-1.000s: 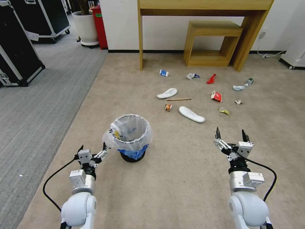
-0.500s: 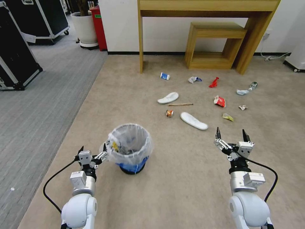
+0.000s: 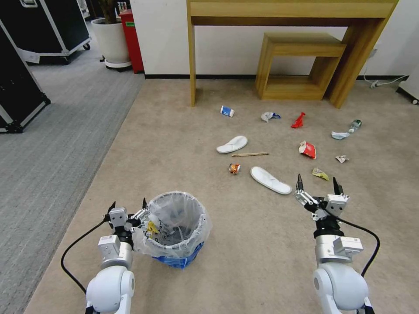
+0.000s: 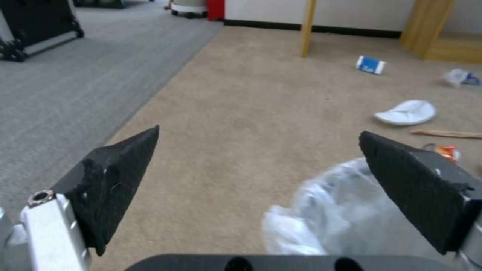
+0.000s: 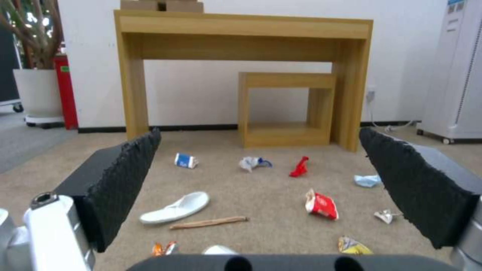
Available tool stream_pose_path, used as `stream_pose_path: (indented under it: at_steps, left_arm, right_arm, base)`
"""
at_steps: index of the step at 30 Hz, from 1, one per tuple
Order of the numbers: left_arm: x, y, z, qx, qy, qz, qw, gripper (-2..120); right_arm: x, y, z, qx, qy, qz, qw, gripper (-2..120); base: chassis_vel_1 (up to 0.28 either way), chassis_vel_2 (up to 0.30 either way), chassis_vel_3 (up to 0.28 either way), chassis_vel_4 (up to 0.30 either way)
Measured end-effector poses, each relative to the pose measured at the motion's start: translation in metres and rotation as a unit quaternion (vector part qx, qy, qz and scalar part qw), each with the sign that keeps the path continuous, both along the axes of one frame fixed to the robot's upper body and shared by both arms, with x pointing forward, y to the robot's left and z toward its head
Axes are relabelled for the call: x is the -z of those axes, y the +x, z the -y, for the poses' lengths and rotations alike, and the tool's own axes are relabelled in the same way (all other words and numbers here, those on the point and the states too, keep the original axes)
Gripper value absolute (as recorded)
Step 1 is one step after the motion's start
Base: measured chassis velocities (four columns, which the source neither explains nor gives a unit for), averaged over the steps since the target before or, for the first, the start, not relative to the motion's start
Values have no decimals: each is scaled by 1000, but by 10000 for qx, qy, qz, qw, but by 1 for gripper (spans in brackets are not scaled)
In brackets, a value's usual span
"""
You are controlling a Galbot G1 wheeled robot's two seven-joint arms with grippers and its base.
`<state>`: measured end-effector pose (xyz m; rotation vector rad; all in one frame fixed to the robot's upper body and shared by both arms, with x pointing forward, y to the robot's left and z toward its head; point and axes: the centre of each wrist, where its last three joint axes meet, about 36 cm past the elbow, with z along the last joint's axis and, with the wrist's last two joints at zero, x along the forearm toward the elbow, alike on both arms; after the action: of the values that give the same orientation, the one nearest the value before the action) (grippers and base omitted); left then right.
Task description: Pick up the trash bin and place the garbage on the floor into it.
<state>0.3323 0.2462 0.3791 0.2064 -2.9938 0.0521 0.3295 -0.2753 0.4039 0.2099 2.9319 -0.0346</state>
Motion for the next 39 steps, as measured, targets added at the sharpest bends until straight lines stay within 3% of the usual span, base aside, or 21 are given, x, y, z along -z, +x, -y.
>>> stream_pose_path:
  at_steps: [8, 39]
  left_arm:
    - [-10, 1, 6, 104, -124, -11, 9999, 100]
    - [3, 5, 7, 92, -97, -74, 9999, 100]
  right_arm:
    - [0, 2, 1, -8, 39, -19, 10000, 100]
    - [1, 3, 0, 62, 58, -18, 10000, 100]
  base:
    - [7, -4, -5, 2]
    - [-21, 23, 22, -22]
